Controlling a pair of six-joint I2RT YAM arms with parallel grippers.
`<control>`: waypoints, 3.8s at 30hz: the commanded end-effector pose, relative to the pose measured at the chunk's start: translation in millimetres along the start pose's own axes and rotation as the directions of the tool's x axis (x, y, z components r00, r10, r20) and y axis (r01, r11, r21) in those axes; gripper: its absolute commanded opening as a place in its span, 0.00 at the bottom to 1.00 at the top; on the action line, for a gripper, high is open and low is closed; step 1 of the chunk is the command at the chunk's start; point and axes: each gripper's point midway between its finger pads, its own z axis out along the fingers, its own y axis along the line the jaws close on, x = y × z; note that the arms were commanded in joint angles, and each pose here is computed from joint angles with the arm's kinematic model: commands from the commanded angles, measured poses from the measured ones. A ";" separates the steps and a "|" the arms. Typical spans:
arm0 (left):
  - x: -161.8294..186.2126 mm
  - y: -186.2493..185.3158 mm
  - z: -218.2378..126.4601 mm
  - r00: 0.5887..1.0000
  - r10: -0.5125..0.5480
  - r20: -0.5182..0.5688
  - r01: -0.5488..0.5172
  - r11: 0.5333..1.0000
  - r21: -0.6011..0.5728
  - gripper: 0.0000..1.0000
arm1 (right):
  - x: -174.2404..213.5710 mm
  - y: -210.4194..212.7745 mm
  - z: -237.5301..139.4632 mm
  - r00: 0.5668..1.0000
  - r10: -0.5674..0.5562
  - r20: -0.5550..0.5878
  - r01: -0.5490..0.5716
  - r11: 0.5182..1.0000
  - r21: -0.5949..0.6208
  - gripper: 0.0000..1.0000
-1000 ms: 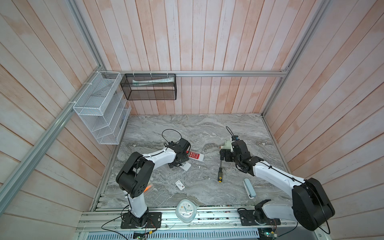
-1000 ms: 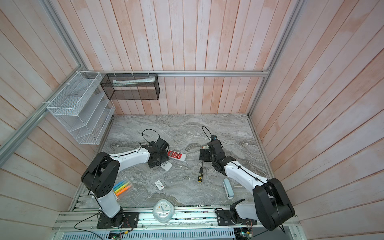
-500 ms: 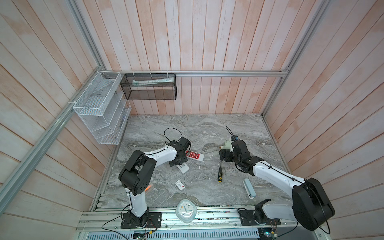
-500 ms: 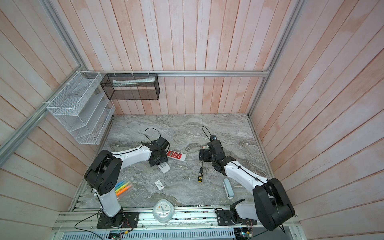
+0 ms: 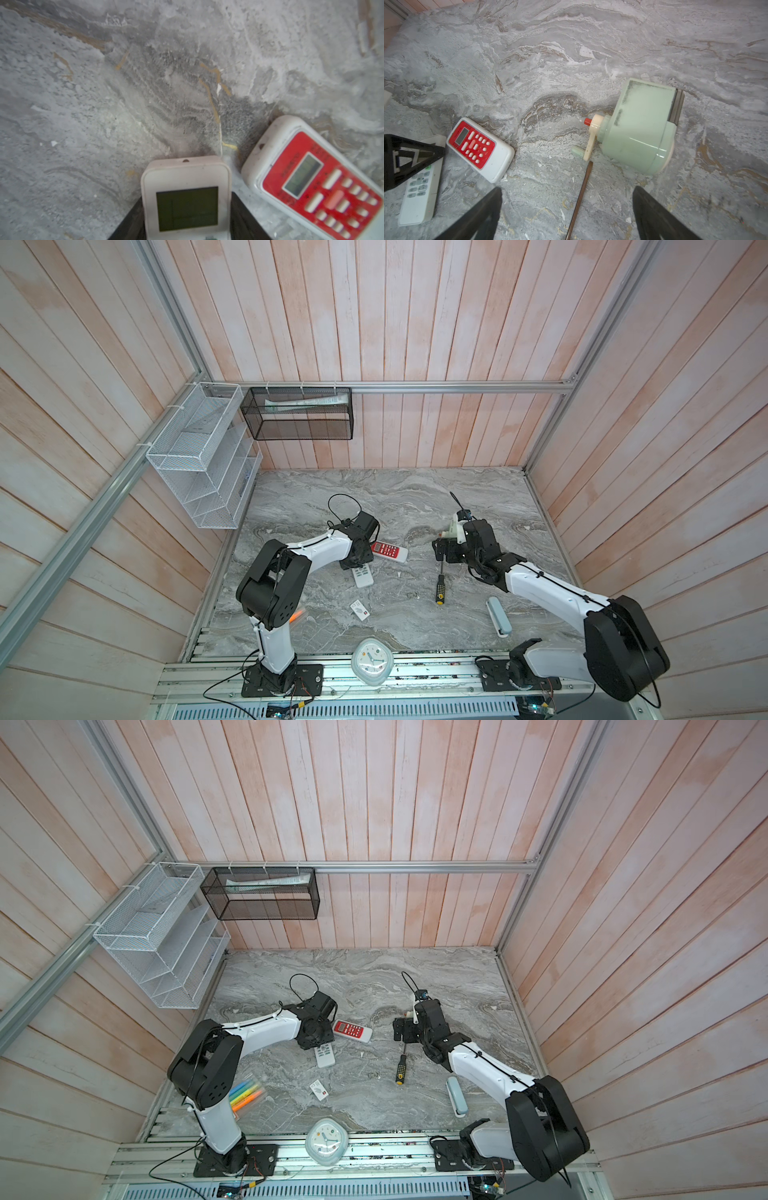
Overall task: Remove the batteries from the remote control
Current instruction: 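Close the left gripper on the white remote and lift it, then bring the white remote toward the right gripper and grasp its end with the right gripper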
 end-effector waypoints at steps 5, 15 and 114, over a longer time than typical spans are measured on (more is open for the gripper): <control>12.1 -3.3 6.6 0.999 0.008 -0.038 -0.006 0.999 0.051 0.49 | -3.9 29.0 -5.8 0.999 -0.035 0.032 0.039 0.989 -0.144 0.98; -10.6 -24.9 -28.1 0.994 -0.041 0.097 0.018 0.976 0.218 0.49 | 1.3 76.8 -22.1 0.998 -0.044 0.053 0.061 0.918 -0.392 0.90; -55.6 -57.6 -195.4 0.980 -0.157 0.120 0.006 0.632 0.775 1.00 | -31.2 132.1 -39.8 0.454 -0.839 0.300 0.695 0.544 0.471 0.11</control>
